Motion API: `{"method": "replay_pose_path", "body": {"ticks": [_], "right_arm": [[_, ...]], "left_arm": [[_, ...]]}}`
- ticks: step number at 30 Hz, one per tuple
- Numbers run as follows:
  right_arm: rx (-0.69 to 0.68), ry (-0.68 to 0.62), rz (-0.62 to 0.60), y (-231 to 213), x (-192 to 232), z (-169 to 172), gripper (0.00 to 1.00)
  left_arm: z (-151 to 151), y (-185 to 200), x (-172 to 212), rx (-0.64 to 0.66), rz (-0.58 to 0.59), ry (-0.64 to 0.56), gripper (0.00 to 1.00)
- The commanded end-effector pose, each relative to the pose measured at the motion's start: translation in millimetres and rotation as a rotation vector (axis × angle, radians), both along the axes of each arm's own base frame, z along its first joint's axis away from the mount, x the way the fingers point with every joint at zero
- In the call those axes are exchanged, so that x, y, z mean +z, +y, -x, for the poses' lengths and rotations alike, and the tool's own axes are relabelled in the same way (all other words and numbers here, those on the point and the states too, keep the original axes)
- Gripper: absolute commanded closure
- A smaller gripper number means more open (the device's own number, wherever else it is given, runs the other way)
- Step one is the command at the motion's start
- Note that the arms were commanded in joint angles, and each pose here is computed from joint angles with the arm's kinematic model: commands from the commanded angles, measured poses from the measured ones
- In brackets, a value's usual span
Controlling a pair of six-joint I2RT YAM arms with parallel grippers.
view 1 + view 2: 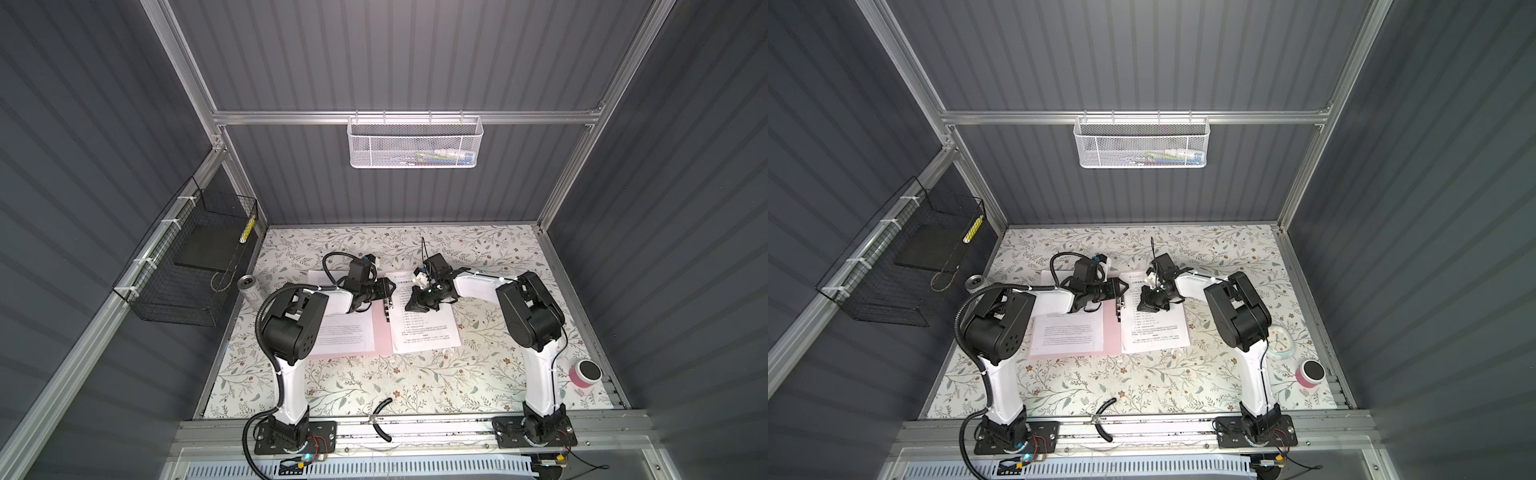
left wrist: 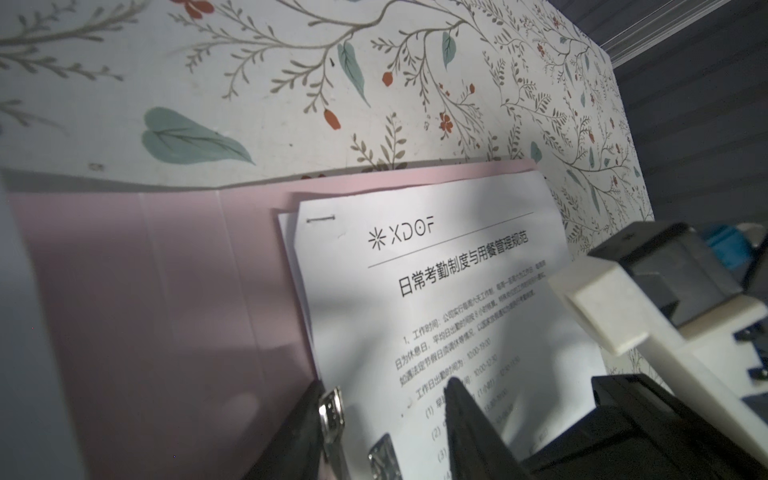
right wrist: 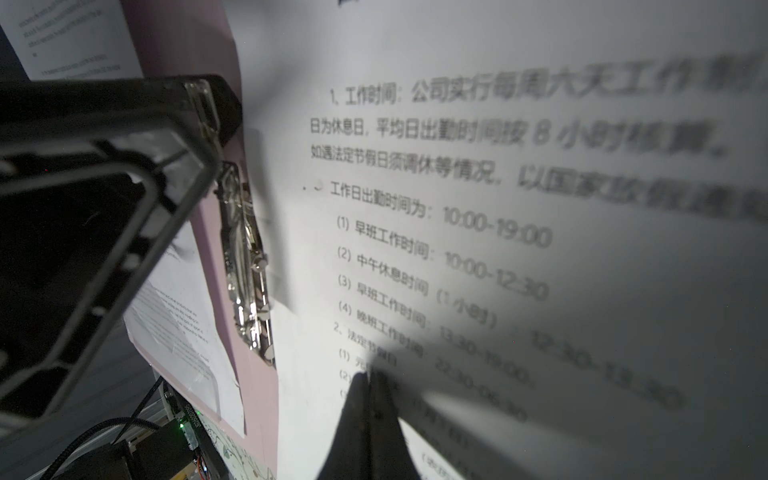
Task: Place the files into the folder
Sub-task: 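Lift the clip's wire lever with the right gripper while the left gripper waits beside it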
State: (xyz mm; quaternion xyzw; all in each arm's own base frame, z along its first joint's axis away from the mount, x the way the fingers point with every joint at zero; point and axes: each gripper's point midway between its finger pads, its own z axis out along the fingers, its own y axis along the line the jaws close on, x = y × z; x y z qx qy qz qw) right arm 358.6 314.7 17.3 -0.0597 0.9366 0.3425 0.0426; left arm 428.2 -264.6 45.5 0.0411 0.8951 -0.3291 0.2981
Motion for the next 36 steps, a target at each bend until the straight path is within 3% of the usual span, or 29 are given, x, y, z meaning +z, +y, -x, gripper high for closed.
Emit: {"method": "replay_pose_path", "body": {"ticks": [1,17,36], "right_arm": [[-0.004,0.04,0.046,-6.9,-19.5,5.4,1.0],[-0.003,0.045,0.054,-7.3,-22.4,4.9,1.0],[-0.006,0.028,0.056,-6.3,-14.5,1.0,1.0]], "left_arm": [[-4.3,-6.9,9.7,-0.025,0.05,-0.013,0.52],[8.7,-9.7,28.7,-0.045,0.131,-0.042,0.54],[53.1,4.4,56.5,-0.057,0.144,-0.065,0.54]]}}
